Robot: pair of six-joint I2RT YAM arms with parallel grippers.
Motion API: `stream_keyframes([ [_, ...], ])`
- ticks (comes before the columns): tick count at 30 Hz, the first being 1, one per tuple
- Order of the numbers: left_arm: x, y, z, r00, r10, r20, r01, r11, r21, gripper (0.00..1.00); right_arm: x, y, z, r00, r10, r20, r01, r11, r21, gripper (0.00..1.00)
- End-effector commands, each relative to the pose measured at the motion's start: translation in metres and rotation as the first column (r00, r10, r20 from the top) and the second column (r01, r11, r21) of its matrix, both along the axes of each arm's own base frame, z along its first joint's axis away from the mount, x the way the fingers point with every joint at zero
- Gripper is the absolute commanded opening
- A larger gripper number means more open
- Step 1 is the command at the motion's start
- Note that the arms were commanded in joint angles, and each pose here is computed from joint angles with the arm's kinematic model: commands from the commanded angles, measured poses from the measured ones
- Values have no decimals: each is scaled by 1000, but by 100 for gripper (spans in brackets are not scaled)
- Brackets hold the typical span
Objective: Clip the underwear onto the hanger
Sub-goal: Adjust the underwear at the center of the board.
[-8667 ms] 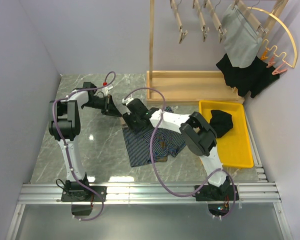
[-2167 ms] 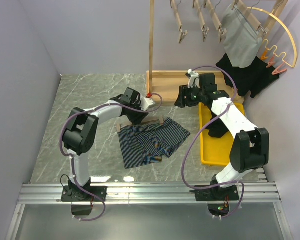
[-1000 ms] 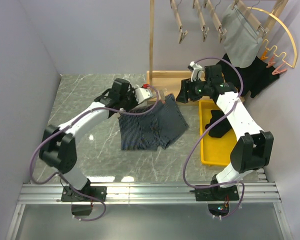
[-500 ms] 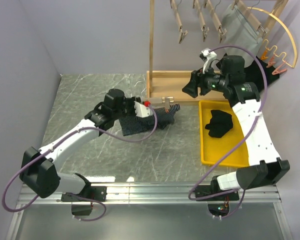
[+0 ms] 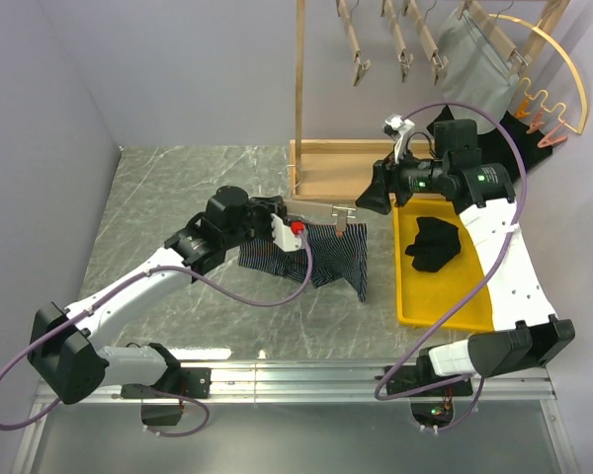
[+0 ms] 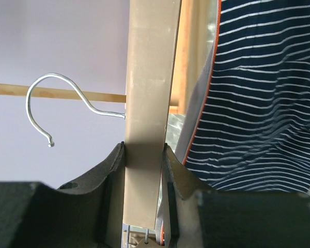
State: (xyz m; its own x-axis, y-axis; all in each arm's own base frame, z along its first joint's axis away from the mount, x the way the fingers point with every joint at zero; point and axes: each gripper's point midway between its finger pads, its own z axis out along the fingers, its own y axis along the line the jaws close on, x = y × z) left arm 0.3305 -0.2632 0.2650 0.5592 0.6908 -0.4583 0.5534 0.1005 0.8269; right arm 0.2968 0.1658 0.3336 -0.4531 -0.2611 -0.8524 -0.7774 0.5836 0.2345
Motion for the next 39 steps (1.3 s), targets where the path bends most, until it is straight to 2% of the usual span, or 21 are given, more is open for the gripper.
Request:
stream_keyframes([
  [1, -22, 1, 49, 999, -52, -2, 52, 996, -69, 0, -9, 7, -7, 998, 53, -40, -52, 998, 21, 68],
  [7, -59, 24, 59, 991, -42, -129, 29, 995, -98, 0, 6, 8, -12, 997, 33, -70, -28, 997, 70, 68],
  [12, -89, 41, 77, 986, -66, -152, 46, 990, -130, 0, 16, 7, -9, 993, 31, -110, -15, 990, 142, 68],
  [17, -106, 50, 53, 960, -62, -272, 39, 995, -88, 0, 21, 8, -23, 985, 43, -170, -17, 988, 156, 65],
  [23, -95, 43, -14, 919, 1, -395, -12, 1000, -26, 0, 26, 5, -61, 966, 8, -257, 27, 991, 132, 63],
  [27, -78, 35, -71, 851, 90, -518, -62, 996, 71, 0, 36, -4, -93, 947, -61, -316, 88, 993, 73, 58],
  [30, -62, 33, -96, 826, 159, -541, -133, 987, 87, 0, 31, -4, -117, 923, -54, -382, 87, 994, 69, 56],
  [34, -46, 32, -109, 842, 201, -500, -211, 977, 36, 0, 25, 7, -149, 878, -30, -478, 108, 985, 136, 55],
  [35, -40, 32, -112, 858, 210, -468, -231, 973, 14, 0, 32, 11, -150, 889, -17, -458, 103, 981, 162, 55],
  [39, -26, 37, -120, 890, 242, -387, -266, 964, -11, 0, 36, 31, -174, 855, 45, -517, 72, 977, 203, 53],
])
